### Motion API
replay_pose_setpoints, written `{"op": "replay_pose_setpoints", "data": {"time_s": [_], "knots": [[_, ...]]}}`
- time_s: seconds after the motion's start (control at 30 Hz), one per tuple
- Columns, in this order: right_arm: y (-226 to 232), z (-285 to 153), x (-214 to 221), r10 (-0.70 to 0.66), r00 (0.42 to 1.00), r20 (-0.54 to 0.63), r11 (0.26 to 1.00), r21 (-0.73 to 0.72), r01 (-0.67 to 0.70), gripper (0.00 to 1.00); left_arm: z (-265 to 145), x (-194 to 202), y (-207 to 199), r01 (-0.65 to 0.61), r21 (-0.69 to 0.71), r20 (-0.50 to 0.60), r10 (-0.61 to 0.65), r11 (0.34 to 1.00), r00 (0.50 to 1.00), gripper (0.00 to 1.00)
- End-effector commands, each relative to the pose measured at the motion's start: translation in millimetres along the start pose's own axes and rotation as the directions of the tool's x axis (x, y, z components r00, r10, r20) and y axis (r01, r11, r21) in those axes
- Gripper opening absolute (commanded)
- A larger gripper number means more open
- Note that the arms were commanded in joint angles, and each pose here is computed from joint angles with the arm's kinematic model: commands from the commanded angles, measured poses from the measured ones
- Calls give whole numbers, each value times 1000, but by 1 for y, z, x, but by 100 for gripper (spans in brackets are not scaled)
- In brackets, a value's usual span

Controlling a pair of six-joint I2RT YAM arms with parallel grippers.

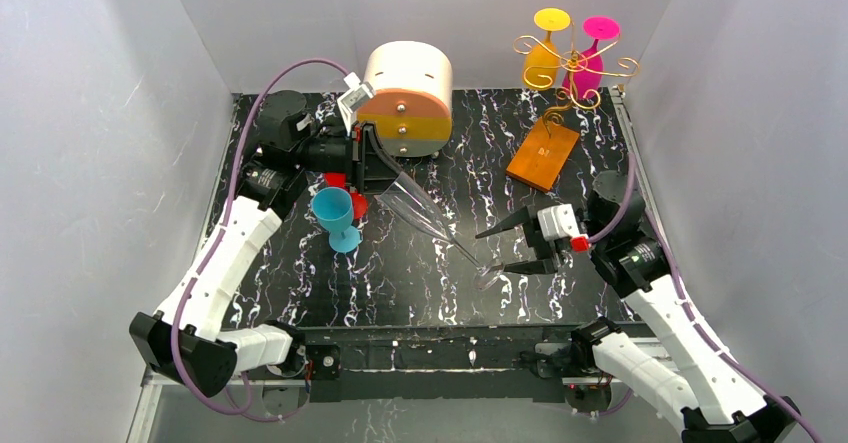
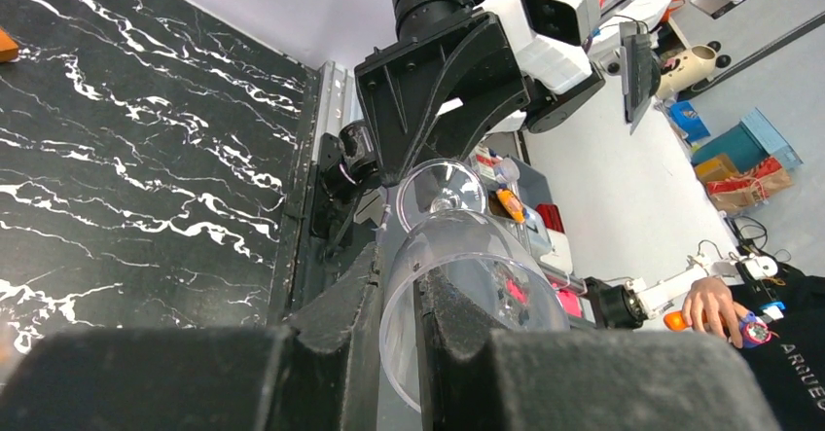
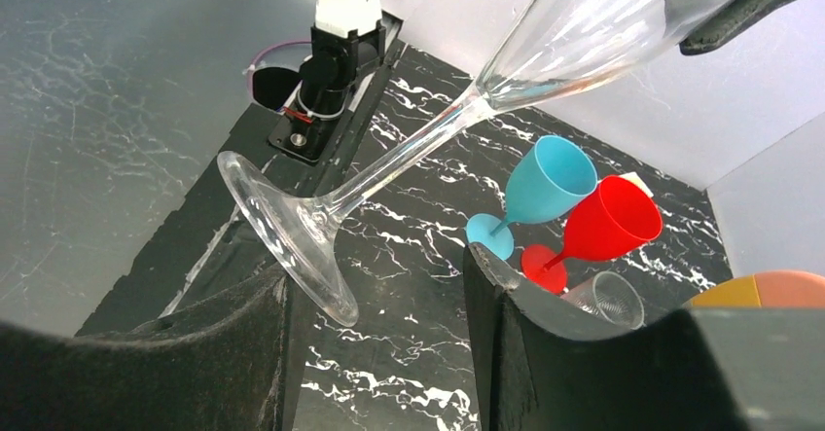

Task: Take the wine glass off the wine glass rack
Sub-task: Place the wine glass at the center of the board.

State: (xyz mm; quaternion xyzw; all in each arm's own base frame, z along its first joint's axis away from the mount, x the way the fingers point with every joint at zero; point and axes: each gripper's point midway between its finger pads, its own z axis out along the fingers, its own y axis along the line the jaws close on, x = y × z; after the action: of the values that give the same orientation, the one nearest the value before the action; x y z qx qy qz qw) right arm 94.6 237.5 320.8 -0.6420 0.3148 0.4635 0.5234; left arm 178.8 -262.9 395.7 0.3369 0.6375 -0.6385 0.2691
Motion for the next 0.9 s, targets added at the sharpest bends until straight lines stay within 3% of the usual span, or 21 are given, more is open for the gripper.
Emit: {"op": "replay_pose_setpoints", "data": {"time_s": [0.0,0.57,0.87], "knots": [[-20,-4,-11,-91,995,-38,993,67,93,62,1,4,-13,-5,8,-32,5,1000,999,0],[-16,-8,-3,-49,995,-86,995,82,56,63,-20,19,17,-167,-275,-173,122,947,977,0],[-11,-11,10,-12,993,-119,995,95,24,63,-18,12,2,-196,-231,-143,166,953,976,0]]}}
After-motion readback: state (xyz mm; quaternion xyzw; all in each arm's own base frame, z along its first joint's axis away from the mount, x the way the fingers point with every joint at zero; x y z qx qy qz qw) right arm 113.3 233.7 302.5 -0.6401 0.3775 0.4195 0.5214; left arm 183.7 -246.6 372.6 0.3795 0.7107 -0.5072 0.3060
